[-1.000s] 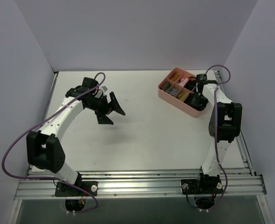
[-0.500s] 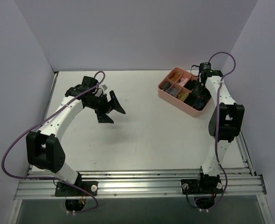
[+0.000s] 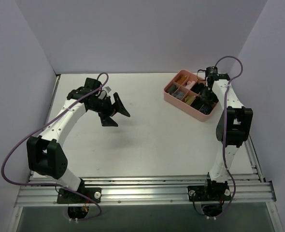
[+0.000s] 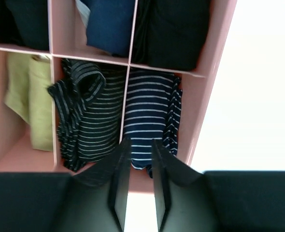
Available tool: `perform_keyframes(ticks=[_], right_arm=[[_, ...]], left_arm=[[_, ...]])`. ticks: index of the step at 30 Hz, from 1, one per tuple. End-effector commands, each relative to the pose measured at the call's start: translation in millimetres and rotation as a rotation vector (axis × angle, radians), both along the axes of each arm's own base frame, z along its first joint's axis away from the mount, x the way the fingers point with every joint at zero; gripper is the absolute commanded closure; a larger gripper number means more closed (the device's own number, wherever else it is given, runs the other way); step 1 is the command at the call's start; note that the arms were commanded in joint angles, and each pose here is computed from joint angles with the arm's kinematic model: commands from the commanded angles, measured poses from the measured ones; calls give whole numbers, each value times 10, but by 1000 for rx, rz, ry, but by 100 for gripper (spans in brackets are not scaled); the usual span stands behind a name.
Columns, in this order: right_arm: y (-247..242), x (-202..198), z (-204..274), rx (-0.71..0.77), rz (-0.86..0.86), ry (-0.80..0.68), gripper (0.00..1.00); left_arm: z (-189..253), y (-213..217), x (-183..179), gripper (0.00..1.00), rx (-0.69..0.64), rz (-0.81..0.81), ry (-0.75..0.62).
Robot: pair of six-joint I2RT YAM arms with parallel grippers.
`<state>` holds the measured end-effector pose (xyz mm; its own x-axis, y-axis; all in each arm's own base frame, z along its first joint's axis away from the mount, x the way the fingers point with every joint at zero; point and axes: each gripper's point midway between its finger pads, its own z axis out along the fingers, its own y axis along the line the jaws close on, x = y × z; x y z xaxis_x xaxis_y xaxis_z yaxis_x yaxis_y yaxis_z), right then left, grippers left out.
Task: Roll the underwear
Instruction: Place the rolled underwear into the container
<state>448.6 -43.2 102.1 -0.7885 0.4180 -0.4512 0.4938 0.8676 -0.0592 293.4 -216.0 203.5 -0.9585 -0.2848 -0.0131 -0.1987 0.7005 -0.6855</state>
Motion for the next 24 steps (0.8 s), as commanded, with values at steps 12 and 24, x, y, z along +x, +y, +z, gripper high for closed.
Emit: perform_keyframes(ticks=[12,24], right_arm=[[-21,-300,-564,-17,-22,137,90],[32,-165,283,-27,-16,0,89]], left_arm=[[73,61,7,6,24,11,-18],[771,110,215,6,37,-2,-266]])
